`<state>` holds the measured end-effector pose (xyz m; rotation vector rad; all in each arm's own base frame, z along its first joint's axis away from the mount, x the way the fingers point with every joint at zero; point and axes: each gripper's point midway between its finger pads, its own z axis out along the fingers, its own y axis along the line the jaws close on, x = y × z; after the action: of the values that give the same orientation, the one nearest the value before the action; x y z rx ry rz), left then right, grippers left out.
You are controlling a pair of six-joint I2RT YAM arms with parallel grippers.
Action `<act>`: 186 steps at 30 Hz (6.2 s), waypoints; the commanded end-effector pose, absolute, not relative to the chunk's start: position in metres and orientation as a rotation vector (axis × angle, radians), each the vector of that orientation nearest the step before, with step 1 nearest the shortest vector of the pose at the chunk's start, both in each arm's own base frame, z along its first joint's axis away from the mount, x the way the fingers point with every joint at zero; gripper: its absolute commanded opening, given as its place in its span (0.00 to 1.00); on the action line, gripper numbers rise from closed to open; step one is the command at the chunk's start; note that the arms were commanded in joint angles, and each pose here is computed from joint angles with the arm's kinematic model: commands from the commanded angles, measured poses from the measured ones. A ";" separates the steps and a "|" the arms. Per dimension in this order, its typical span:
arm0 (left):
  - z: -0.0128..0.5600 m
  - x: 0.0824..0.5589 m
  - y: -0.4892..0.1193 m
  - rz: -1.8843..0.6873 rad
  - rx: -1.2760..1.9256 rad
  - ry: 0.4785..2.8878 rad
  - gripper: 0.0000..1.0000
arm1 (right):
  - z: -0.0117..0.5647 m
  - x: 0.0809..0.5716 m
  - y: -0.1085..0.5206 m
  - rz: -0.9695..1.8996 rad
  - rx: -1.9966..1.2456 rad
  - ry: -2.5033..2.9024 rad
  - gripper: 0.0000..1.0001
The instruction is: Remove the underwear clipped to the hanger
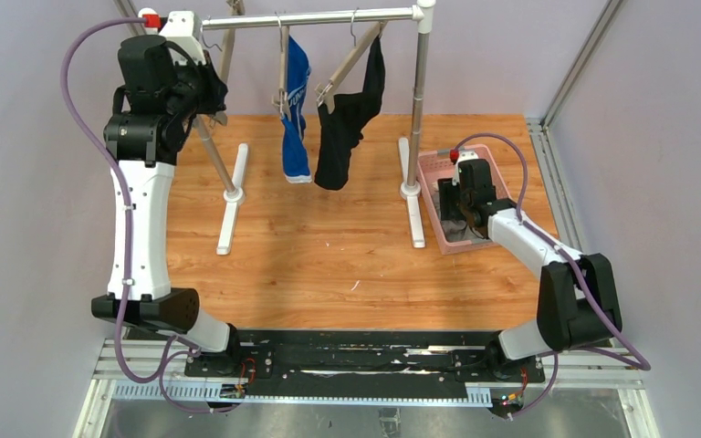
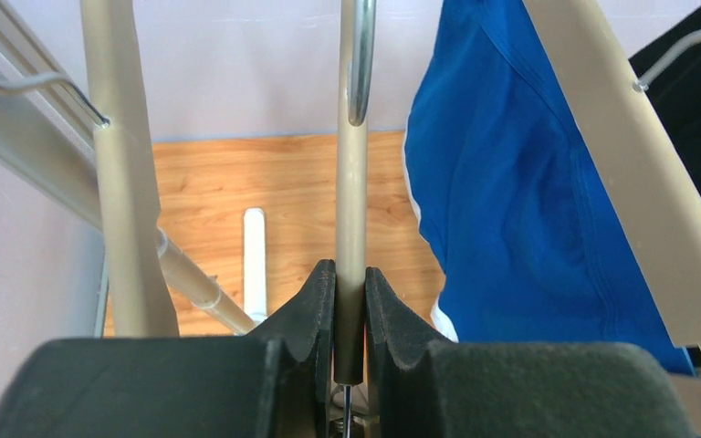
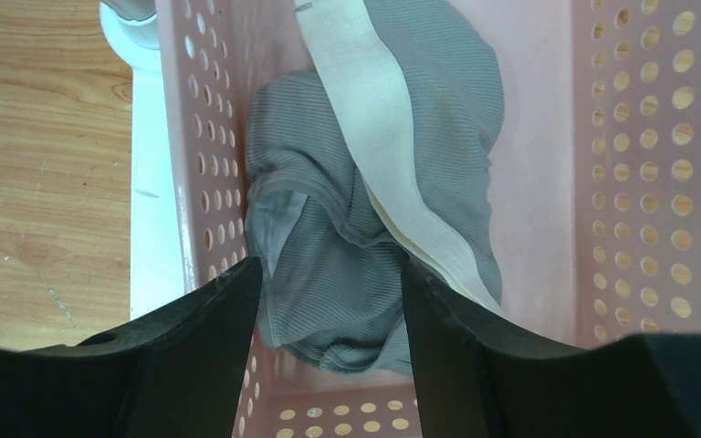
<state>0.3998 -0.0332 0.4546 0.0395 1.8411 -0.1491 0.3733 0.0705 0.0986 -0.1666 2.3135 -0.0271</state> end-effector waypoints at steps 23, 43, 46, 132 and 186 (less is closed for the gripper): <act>0.511 0.377 -0.011 -0.094 -0.036 1.645 0.42 | 0.111 0.365 0.092 0.109 -0.218 2.249 0.60; 0.565 0.321 -0.091 -0.378 0.203 1.472 0.35 | 0.169 0.342 0.105 0.147 -0.261 2.095 0.60; 0.560 0.326 -0.114 -0.421 0.248 1.478 0.35 | 0.174 0.337 0.111 0.152 -0.276 2.079 0.60; 0.530 0.396 -0.121 -0.216 0.187 1.454 0.00 | 0.135 0.305 0.151 0.175 -0.482 2.074 0.60; 0.251 0.163 -0.164 -0.792 0.830 2.044 0.00 | 0.248 0.275 0.209 1.079 -0.847 1.676 0.63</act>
<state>0.1786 -0.1445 0.2419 0.6985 2.1038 -0.6643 0.3140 0.1758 0.2059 -0.6500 1.8781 0.7458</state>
